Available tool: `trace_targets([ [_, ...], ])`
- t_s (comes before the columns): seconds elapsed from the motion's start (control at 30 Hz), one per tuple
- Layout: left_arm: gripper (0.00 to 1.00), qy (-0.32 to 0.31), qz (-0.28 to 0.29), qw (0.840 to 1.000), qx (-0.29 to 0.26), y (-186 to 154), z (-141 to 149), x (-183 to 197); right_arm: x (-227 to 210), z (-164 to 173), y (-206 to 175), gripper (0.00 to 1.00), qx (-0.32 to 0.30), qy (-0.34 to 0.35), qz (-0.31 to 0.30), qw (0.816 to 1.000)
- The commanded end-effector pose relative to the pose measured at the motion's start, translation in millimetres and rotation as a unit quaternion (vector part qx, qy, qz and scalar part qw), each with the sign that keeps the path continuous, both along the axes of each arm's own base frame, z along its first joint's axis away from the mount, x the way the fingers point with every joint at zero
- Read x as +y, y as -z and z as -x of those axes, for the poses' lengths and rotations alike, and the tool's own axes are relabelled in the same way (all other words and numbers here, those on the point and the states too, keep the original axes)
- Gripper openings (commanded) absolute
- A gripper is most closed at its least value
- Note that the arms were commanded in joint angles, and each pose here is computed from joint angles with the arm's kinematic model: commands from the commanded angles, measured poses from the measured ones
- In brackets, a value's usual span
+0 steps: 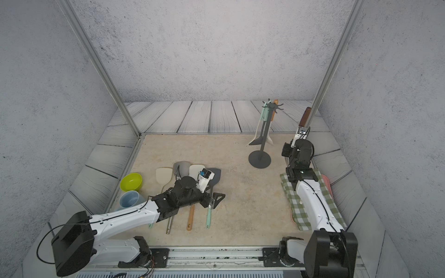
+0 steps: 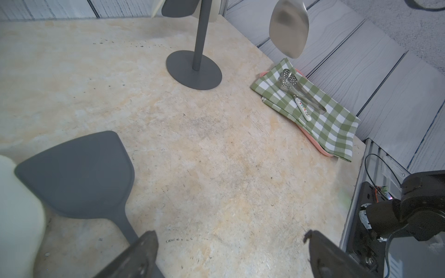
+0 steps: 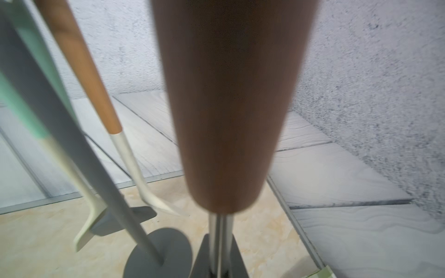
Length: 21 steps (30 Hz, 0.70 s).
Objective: Take the spatula off the kitchen utensil rack
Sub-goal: Place the spatula at the center of the board.
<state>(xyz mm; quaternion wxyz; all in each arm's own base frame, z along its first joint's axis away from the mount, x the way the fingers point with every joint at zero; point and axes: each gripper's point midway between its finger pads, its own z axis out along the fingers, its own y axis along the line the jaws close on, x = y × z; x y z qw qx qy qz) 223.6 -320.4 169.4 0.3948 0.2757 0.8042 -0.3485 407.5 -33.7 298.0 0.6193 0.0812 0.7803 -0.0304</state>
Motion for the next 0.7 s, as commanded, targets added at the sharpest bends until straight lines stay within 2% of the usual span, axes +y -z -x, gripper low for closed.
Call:
trace_targets([
  [0.0, 0.99, -0.005, 0.018, 1.000, -0.020, -24.9, 1.5, 2.7, 31.5, 17.0, 0.7, 0.00, 0.002, -0.078, -0.054, 0.996],
  [0.2, 0.99, -0.017, 0.035, 0.998, -0.049, -49.4, 6.8, 18.7, 79.1, 40.3, 16.3, 0.00, 0.015, -0.188, -0.129, 0.974],
  [0.3, 0.99, -0.033, 0.034, 0.997, -0.066, -58.0, 6.3, 29.1, 109.1, 50.3, 25.1, 0.00, 0.029, -0.245, -0.137, 0.959],
  [0.5, 0.99, -0.063, 0.049, 0.993, -0.088, -74.4, 5.2, 44.9, 183.9, 76.8, 54.8, 0.00, 0.075, -0.357, -0.059, 0.929],
  [0.67, 0.99, -0.097, 0.071, 0.989, -0.084, -96.3, 4.1, 58.9, 221.7, 94.7, 74.2, 0.00, 0.102, -0.416, 0.011, 0.903],
])
